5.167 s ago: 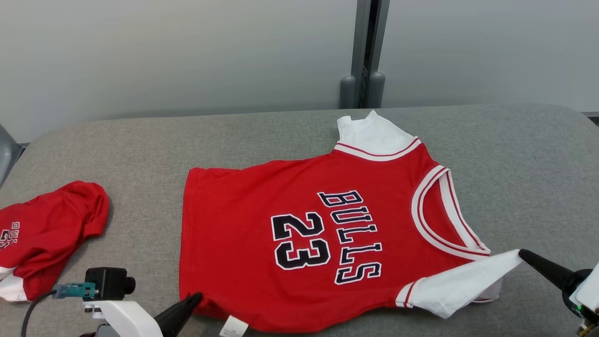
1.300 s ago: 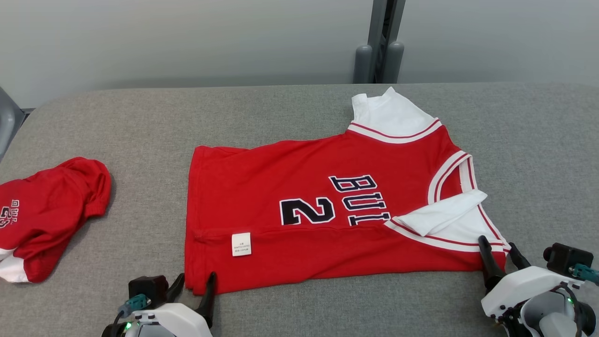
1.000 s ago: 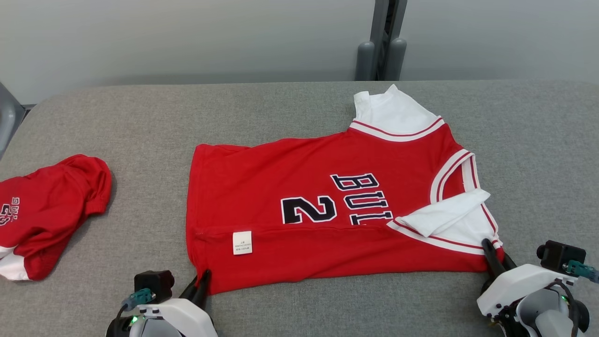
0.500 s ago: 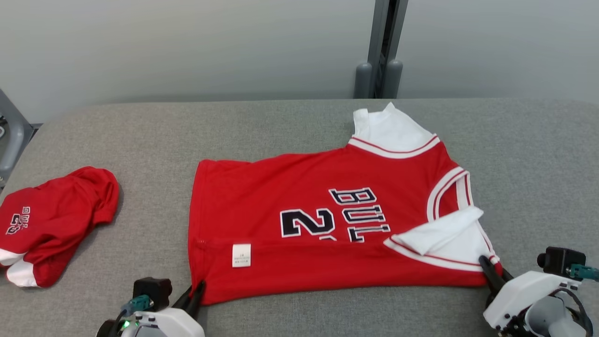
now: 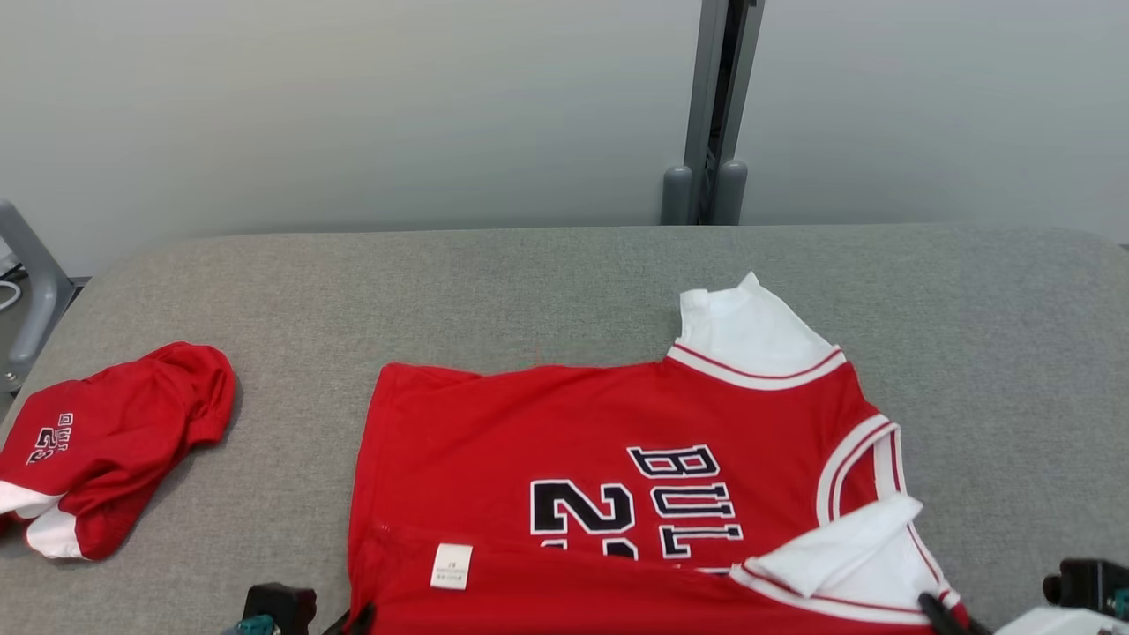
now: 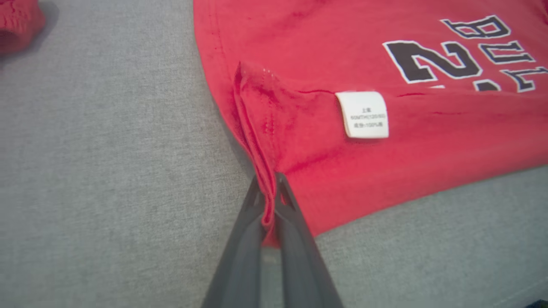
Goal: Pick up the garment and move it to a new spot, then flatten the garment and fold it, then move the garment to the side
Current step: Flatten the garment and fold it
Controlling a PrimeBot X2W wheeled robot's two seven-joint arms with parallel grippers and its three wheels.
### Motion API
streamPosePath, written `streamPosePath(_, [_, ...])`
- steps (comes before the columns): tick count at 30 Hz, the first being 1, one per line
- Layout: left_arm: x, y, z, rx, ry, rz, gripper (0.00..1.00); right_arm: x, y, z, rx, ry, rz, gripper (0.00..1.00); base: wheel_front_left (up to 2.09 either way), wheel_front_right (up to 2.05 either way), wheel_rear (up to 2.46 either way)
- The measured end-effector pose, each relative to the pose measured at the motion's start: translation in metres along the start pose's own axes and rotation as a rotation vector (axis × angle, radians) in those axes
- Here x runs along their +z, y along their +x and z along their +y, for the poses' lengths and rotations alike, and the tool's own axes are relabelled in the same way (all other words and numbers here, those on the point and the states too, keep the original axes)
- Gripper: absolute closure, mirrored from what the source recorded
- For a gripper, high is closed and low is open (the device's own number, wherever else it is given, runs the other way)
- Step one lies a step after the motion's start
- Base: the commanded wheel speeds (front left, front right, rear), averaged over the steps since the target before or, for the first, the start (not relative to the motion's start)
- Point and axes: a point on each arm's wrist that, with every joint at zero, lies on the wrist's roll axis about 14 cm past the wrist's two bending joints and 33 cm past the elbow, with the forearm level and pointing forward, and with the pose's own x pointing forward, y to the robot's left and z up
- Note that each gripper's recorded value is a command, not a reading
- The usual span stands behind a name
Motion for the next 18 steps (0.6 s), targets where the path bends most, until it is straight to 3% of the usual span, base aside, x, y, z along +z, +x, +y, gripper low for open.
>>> streamPosePath(8, [-0.015, -0.015, 0.003, 0.006, 0.005, 0.051, 1.00, -0.037, -0.033, 0.005, -0.036, 0.089, 0.044, 1.00, 0.00, 0.00, 0.00])
streamPosePath(18, [-0.024, -0.023, -0.007, -0.009, -0.034, 0.084, 1.00, -0.032, -0.050, -0.002, -0.081, 0.089, 0.026, 1.00, 0.00, 0.00, 0.00])
